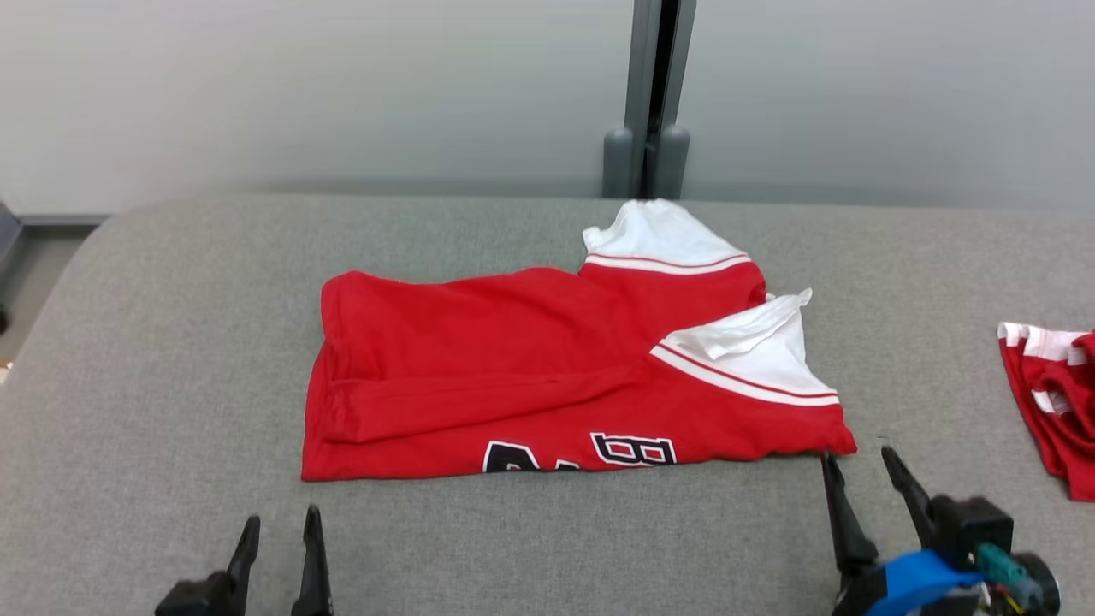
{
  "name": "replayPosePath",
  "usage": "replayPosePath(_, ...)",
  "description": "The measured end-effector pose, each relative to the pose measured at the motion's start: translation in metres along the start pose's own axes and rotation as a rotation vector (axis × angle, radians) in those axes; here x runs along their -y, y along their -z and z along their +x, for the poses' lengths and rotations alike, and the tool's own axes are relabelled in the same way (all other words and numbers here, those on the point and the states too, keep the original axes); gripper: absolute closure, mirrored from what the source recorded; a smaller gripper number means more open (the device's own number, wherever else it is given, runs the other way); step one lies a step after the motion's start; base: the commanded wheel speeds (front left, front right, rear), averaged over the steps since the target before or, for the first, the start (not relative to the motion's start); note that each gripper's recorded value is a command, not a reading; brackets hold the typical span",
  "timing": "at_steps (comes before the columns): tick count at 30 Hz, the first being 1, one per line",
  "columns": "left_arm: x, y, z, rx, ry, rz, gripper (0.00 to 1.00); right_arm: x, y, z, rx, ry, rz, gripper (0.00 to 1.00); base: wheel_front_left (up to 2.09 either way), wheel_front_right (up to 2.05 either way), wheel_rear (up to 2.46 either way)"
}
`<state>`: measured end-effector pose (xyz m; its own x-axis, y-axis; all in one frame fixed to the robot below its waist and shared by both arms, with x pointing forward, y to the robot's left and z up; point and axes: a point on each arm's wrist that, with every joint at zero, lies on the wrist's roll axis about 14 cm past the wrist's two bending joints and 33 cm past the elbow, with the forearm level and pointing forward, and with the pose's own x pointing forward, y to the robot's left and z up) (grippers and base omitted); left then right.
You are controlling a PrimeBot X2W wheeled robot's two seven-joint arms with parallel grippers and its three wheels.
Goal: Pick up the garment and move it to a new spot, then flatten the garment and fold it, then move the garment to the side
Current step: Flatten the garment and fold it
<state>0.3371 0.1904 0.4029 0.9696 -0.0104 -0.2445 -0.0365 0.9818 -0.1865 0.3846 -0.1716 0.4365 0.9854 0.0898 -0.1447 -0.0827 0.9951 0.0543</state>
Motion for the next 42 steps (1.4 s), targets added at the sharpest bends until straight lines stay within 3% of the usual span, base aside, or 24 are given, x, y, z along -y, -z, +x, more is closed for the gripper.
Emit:
replayPosePath(7,0.003,0.015,-0.024,-0.028,0.002,-0.025,0.0,0.011,0.016,-0.036,-0.031,0.052,0.052,0.0,0.0,0.0,0.0)
replayPosePath(14,0.006,0.017,-0.024,-0.033,0.005,-0.03,0.0,0.009,0.019,-0.037,-0.039,0.047,0.06,0.0,0.0,0.0,0.0)
replayPosePath(27,0.0,0.018,0.051,-0.09,-0.014,-0.044,0.0,0.005,0.015,0.02,-0.038,0.026,0.093,0.0,0.0,0.0,0.0)
replayPosePath(34,0.005,0.046,0.063,-0.187,0.009,-0.042,0.0,0.011,0.021,0.041,-0.056,0.035,0.073,0.0,0.0,0.0,0.0)
replayPosePath(40,0.01,0.059,0.067,-0.236,0.034,-0.067,0.0,0.017,0.052,0.044,-0.16,0.052,0.048,0.0,0.0,0.0,0.0)
replayPosePath(41,0.011,0.062,0.067,-0.245,0.034,-0.08,0.02,0.017,0.061,0.042,-0.189,0.053,0.052,0.0,0.0,0.0,0.0)
replayPosePath(42,0.012,0.062,0.068,-0.248,0.038,-0.084,0.34,0.016,0.066,0.042,-0.205,0.053,0.057,0.0,0.0,0.0,0.0)
